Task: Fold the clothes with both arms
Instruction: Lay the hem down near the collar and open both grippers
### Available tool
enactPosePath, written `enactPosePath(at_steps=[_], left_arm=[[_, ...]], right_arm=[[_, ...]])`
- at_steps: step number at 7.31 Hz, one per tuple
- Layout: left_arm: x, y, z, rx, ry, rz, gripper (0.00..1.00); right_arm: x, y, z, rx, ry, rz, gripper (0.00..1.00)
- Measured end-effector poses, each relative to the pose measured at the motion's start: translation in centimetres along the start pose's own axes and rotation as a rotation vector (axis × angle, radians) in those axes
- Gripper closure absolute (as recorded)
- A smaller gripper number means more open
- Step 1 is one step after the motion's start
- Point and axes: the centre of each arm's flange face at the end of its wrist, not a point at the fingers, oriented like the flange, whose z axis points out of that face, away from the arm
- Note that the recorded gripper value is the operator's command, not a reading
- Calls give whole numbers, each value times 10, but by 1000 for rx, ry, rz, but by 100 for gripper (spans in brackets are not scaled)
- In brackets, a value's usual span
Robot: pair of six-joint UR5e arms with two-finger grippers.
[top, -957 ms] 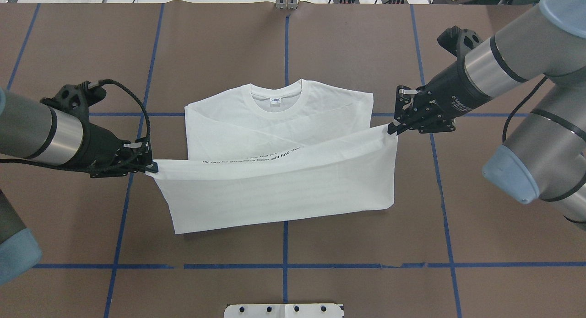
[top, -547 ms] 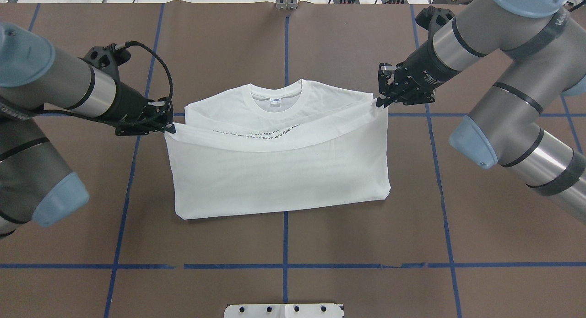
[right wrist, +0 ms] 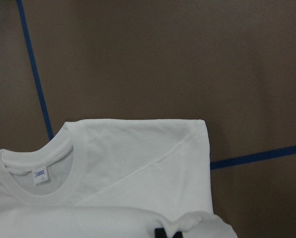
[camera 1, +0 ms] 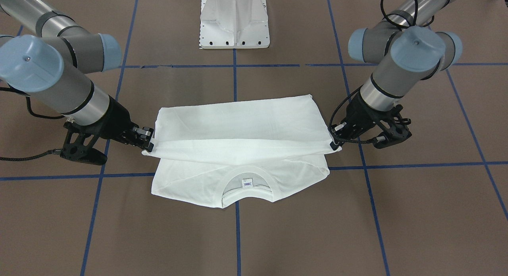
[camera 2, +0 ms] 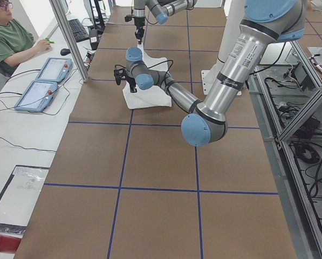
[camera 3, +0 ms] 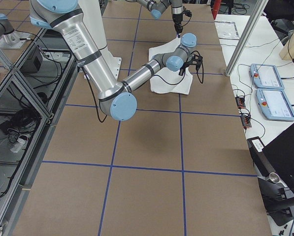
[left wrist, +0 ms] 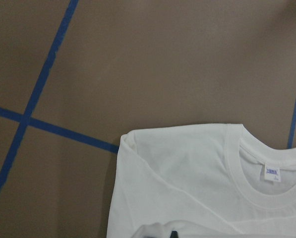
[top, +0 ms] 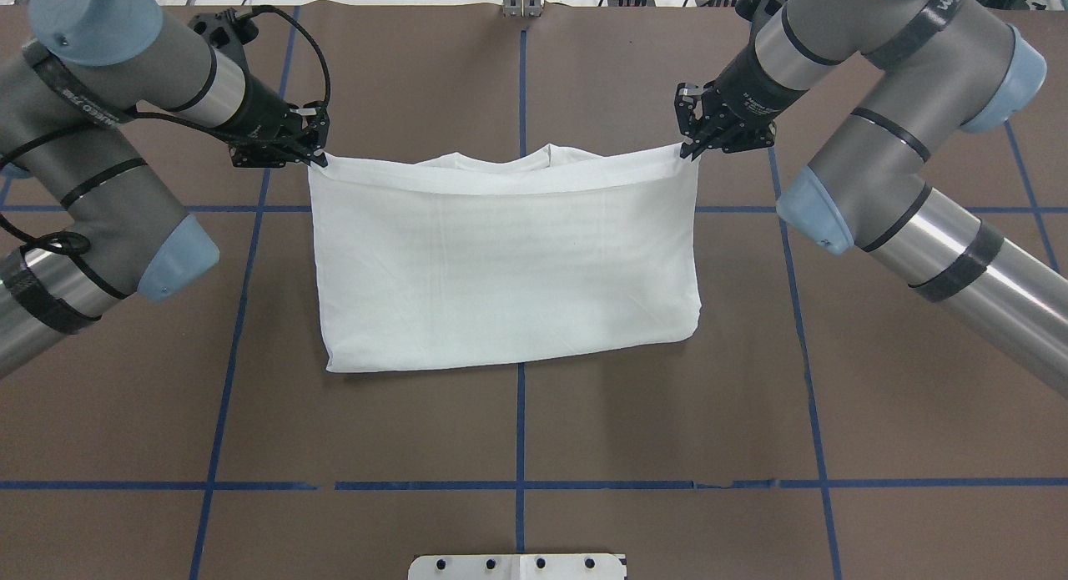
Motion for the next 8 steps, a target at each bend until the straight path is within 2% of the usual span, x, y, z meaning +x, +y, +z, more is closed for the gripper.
enactPosePath(at_steps=[3, 6, 7, 8], left_arm=[[-14, -17, 25, 16, -7, -4, 100], [-13, -21, 29, 41, -13, -7, 100], [-12, -20, 29, 41, -12, -8, 93], [-9, -19, 28, 41, -10, -7, 57]], right_arm=[[-3, -29, 28, 12, 58, 7, 100], [-12, -35, 33, 22, 68, 8, 100], [-18, -33, 31, 23, 63, 2, 79], [-23, -32, 30, 23, 57, -4, 63]])
